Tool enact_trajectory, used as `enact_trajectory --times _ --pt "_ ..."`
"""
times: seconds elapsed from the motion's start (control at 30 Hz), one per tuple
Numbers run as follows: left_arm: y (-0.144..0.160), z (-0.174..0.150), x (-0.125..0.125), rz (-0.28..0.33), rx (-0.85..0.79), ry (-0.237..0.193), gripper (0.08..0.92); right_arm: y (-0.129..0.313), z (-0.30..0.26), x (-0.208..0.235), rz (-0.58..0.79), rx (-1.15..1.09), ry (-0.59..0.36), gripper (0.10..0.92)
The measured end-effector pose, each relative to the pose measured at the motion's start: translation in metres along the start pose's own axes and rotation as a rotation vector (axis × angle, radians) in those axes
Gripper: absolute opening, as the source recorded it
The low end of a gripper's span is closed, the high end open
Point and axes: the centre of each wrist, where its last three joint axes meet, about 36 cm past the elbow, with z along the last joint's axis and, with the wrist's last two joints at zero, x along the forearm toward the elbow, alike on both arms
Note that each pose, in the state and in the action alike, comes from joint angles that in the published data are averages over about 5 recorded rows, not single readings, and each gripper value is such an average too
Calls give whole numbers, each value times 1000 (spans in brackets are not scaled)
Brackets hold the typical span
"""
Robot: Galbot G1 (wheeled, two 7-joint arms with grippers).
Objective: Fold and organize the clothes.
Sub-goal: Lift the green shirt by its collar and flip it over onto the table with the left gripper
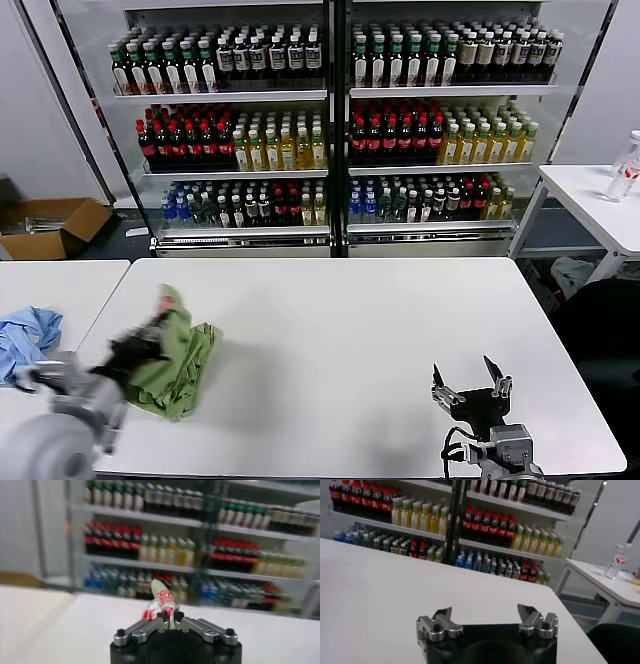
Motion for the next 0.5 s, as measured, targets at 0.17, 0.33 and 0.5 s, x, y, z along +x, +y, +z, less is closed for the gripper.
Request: enact_trajectory --times 0.17,0.33,0.5 --pt "-64 37 -27 137 84 61 110 -1 -1 2 6 3 -2 823" --pt "-114 53 -51 210 143 74 111 -2 -4 2 1 2 -13 823" --pt "-152 56 -78 245 201 51 210 -6 -12 -1 -13 -12 -41 823"
